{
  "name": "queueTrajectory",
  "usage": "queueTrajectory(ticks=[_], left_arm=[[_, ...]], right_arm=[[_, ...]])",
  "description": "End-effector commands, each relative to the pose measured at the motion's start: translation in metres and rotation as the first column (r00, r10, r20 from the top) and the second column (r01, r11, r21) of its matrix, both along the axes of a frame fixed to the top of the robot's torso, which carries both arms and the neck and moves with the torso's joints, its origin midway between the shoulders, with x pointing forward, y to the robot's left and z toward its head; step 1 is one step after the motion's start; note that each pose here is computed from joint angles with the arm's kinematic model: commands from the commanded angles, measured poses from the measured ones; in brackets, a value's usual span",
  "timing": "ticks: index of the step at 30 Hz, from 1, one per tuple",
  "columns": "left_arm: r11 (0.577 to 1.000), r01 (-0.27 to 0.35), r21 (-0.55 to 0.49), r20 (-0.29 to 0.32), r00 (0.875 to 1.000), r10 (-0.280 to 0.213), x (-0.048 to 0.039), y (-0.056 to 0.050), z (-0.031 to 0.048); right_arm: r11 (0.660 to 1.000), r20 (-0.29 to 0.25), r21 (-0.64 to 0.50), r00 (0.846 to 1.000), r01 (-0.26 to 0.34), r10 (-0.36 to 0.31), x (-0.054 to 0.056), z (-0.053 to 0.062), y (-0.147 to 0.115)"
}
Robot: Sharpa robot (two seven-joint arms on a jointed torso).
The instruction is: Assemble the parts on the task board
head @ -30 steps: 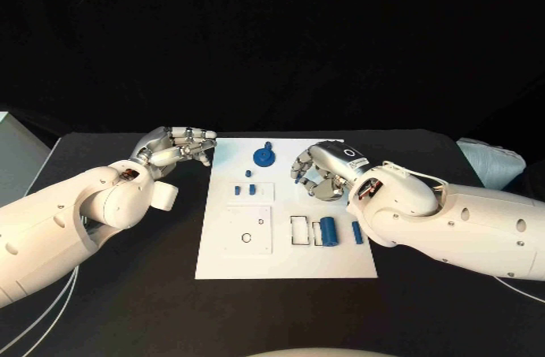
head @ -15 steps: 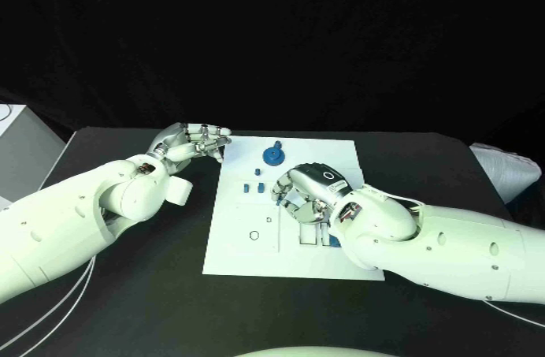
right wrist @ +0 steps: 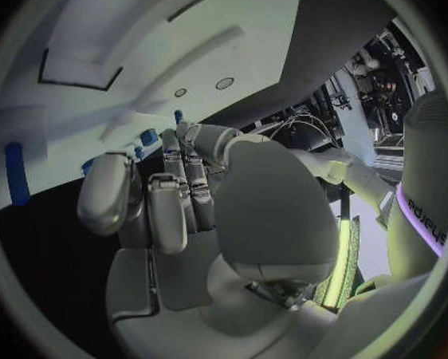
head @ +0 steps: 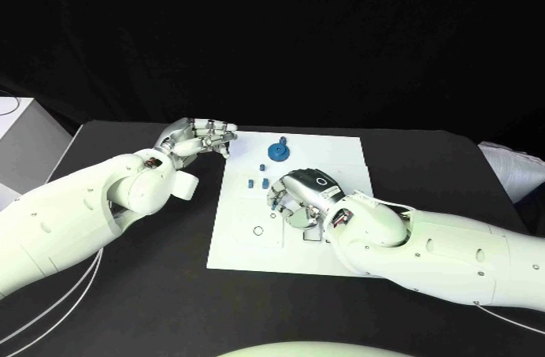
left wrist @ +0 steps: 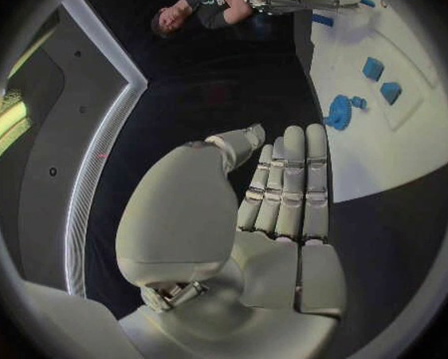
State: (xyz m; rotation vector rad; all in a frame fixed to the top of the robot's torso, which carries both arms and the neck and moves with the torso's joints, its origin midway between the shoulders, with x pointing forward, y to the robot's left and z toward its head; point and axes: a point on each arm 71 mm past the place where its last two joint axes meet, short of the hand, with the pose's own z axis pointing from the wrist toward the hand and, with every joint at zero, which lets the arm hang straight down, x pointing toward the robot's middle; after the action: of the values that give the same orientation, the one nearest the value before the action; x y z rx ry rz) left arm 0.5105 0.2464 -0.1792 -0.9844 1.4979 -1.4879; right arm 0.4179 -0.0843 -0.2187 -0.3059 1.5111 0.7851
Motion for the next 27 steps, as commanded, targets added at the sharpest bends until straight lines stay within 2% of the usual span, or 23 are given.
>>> queueTrajectory(ticks=[1, 27], left_arm=[[1.0, 0.02, -0.006, 0.003, 1.0, -0.02, -0.0005, -0.0028, 0.0007], [1.0, 0.02, -0.001, -0.001, 1.0, -0.02, -0.0005, -0.001, 0.0002]], right_arm=[[1.0, 0.008, -0.017, 1.0, -0.02, 0.02, -0.0022, -0.0025, 0.0029], [0.997, 0.0, -0.062, 0.999, -0.035, 0.035, -0.0066, -0.01, 0.0059]])
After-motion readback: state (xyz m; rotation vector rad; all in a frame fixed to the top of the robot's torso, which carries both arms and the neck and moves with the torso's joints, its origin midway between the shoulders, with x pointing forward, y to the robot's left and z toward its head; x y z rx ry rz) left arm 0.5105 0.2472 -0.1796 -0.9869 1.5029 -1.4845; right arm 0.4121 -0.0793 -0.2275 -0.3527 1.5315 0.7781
